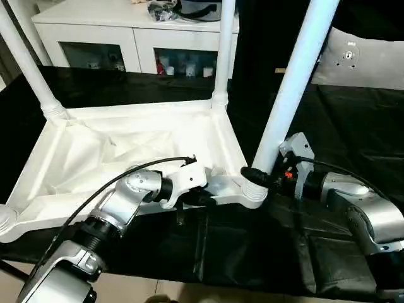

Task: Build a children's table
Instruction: Insert table leg to table base

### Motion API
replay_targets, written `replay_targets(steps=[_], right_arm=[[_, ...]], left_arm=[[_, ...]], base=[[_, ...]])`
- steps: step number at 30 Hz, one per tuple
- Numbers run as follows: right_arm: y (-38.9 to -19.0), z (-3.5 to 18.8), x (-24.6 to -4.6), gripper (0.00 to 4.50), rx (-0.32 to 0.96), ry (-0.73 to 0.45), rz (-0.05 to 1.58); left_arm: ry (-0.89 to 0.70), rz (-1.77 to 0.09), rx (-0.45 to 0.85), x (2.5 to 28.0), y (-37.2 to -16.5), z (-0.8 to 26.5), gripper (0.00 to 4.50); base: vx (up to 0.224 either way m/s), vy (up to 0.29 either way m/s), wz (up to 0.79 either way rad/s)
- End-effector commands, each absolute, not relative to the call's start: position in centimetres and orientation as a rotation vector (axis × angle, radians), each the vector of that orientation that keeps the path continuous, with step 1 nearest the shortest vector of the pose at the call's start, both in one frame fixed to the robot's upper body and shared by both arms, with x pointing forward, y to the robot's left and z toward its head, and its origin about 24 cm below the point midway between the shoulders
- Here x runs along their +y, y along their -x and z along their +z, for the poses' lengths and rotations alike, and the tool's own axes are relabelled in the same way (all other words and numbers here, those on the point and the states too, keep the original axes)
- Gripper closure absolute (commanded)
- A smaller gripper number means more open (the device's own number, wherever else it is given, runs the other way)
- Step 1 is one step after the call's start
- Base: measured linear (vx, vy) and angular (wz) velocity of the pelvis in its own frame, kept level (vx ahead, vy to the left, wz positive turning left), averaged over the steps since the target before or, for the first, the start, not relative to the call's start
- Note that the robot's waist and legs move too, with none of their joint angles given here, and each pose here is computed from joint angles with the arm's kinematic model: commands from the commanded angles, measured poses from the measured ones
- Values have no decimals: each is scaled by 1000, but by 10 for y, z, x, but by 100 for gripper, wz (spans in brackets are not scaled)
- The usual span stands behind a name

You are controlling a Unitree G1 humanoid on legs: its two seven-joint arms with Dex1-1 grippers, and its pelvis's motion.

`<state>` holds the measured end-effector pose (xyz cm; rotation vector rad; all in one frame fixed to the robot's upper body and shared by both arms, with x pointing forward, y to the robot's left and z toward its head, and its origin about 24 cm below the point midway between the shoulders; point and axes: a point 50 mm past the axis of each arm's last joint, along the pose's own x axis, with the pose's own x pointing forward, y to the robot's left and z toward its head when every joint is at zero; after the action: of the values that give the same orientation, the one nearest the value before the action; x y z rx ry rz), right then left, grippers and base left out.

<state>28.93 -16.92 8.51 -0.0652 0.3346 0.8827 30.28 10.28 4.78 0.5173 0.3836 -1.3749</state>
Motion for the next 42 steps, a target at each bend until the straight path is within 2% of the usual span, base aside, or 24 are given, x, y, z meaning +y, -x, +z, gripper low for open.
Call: replay_targets(steps=[1,8,9,10,14,16,18,20,21,24,27,31,38,42], right_arm=[[-290,78,-172,261,370,76,863],[-286,70,-172,261,402,65,878],[-286,69,-172,261,405,58,881],[-285,69,-172,261,406,57,882],[-285,68,-172,261,407,53,881],[-284,68,-172,261,407,49,880],[-284,67,-171,261,407,48,880],[-284,67,-171,261,407,48,879],[-284,67,-171,261,407,48,880],[-283,67,-171,261,407,49,883],[-283,67,-171,261,410,51,885],[-284,67,-171,261,415,55,885],[-285,64,-171,261,479,84,951],[-287,57,-176,261,518,-10,970]], left_arm=[[-540,-1377,402,110,-302,45,450],[-539,-1365,360,109,-304,47,450],[-490,-1364,374,107,-304,46,450],[-473,-1365,382,107,-304,45,406],[-487,-1358,383,105,-306,44,389],[-528,-1319,386,106,-309,42,360],[-533,-1320,383,105,-310,41,349],[-541,-1316,391,106,-311,40,349],[-539,-1313,401,107,-311,39,376],[-517,-1305,433,109,-311,36,383],[-544,-1322,443,109,-310,34,420],[-592,-1340,445,110,-309,32,446],[-577,-1432,412,104,-305,40,450],[-541,-1497,404,100,-303,48,450]], base=[[0,0,0],[0,0,0],[0,0,0],[0,0,0],[0,0,0],[0,0,0],[0,0,0],[0,0,0],[0,0,0],[0,0,0],[0,0,0],[0,0,0],[0,0,0],[0,0,0]])
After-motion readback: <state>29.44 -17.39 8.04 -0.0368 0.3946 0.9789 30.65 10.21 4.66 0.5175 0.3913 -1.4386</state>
